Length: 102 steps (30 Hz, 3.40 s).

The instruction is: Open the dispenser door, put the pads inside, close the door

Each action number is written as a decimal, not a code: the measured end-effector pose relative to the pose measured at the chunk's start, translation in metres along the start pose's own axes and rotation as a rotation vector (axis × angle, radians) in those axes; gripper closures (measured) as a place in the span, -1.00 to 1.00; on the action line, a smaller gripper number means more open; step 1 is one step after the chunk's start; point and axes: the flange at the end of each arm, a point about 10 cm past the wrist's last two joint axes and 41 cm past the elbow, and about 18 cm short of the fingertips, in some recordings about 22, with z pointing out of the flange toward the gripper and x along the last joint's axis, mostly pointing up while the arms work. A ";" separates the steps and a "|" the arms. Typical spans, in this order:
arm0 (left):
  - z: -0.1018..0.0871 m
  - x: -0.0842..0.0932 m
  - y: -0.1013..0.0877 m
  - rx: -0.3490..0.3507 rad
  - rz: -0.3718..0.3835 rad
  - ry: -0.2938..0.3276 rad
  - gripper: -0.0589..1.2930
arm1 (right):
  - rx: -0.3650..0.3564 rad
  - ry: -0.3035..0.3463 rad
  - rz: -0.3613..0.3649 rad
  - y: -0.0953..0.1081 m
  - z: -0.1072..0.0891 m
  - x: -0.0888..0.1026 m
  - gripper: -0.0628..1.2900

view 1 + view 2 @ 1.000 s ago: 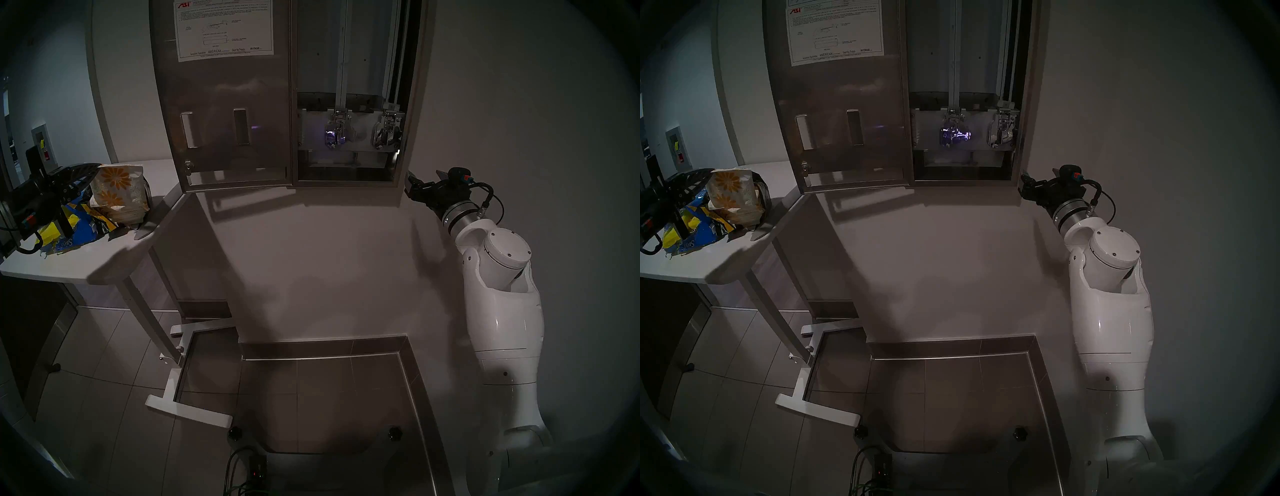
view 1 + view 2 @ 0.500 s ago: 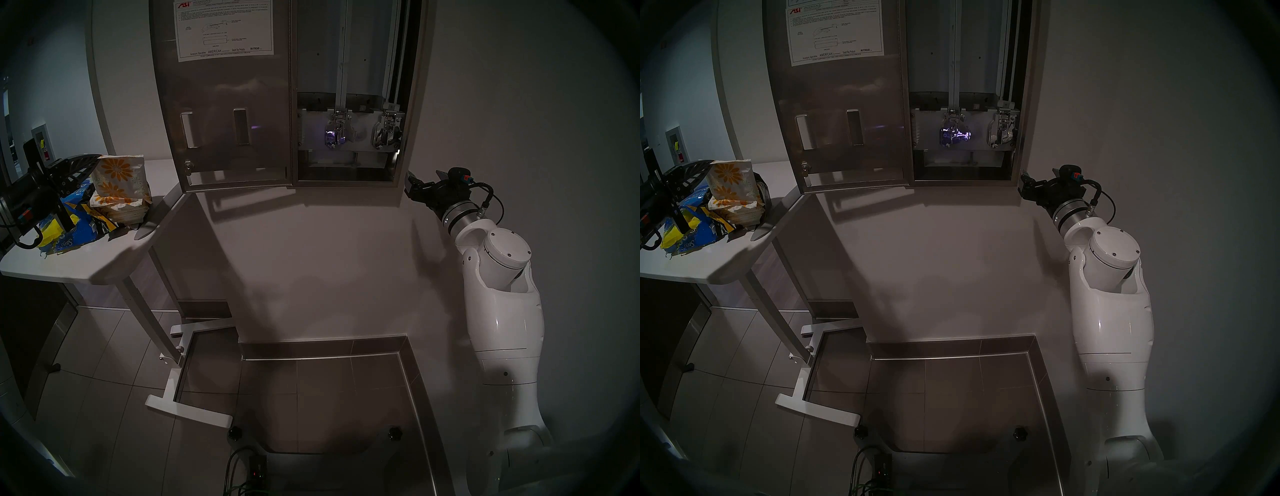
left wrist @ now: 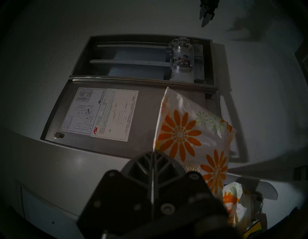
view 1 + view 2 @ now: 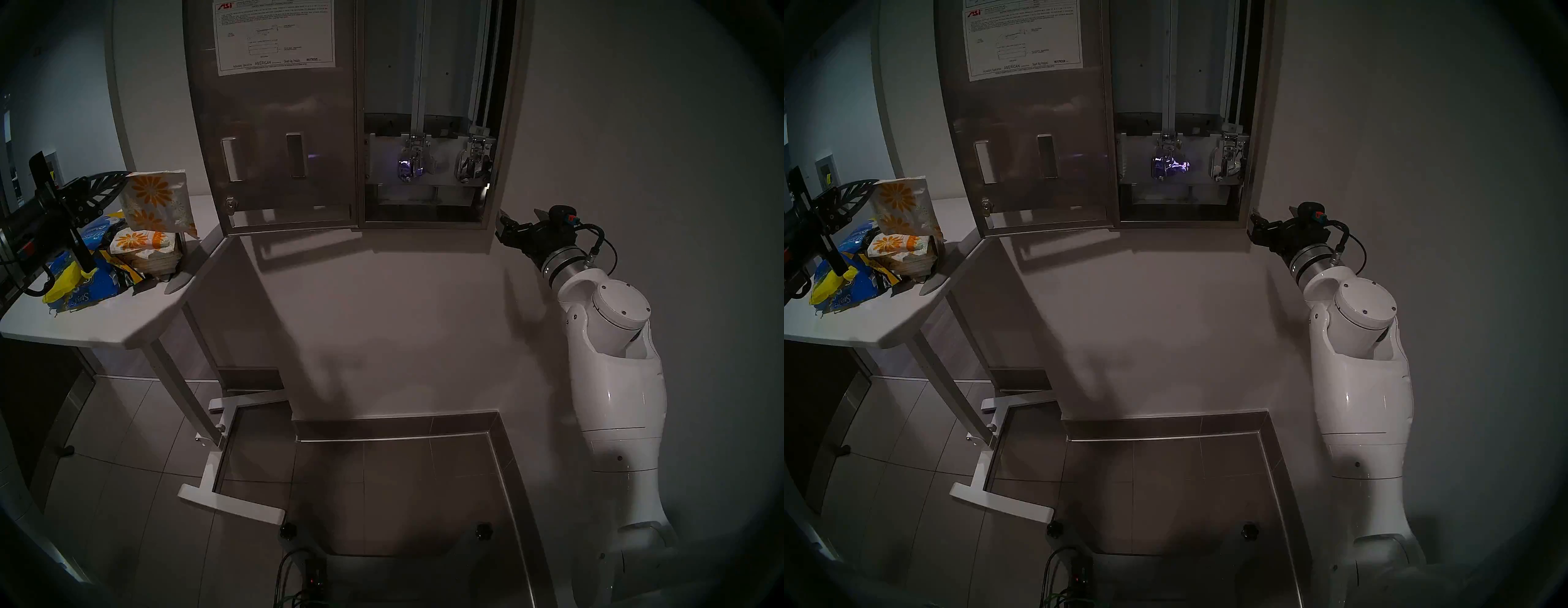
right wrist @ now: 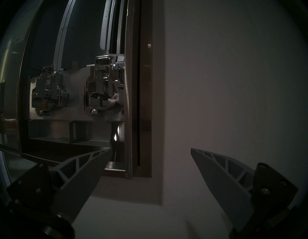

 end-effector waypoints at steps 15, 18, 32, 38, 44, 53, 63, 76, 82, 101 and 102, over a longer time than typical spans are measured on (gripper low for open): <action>0.015 0.030 0.002 0.015 -0.123 0.086 0.94 | 0.000 0.000 0.000 0.000 0.000 0.000 -0.89; 0.017 0.034 0.003 0.017 -0.134 0.098 0.94 | 0.000 0.000 0.000 0.000 0.000 0.000 -0.89; 0.033 0.067 0.003 0.034 -0.206 0.168 0.94 | 0.000 -0.001 0.000 0.000 0.000 0.000 -0.89; 0.042 0.079 0.006 0.032 -0.218 0.180 0.94 | 0.000 -0.001 -0.001 0.000 0.000 0.000 -0.89; 0.055 0.085 0.014 0.018 -0.238 0.171 0.94 | 0.000 -0.001 -0.001 0.000 0.000 0.000 -0.89; 0.074 0.093 0.022 -0.007 -0.252 0.180 0.94 | 0.000 -0.002 -0.001 0.000 0.000 0.000 -0.89; 0.080 0.094 0.023 -0.008 -0.247 0.169 0.94 | 0.000 -0.002 0.000 0.000 0.000 0.000 -0.89; 0.080 0.094 0.020 0.000 -0.242 0.162 0.94 | 0.000 -0.002 0.000 0.000 0.000 0.000 -0.89; 0.080 0.094 0.020 0.003 -0.239 0.166 0.94 | 0.000 -0.002 0.000 0.000 0.000 0.000 -0.89; 0.111 0.127 0.017 -0.016 -0.240 0.317 0.94 | 0.000 -0.003 0.000 0.000 0.000 0.000 -0.89; 0.115 0.131 0.017 -0.016 -0.241 0.330 0.94 | 0.000 -0.003 0.000 0.000 0.000 0.000 -0.89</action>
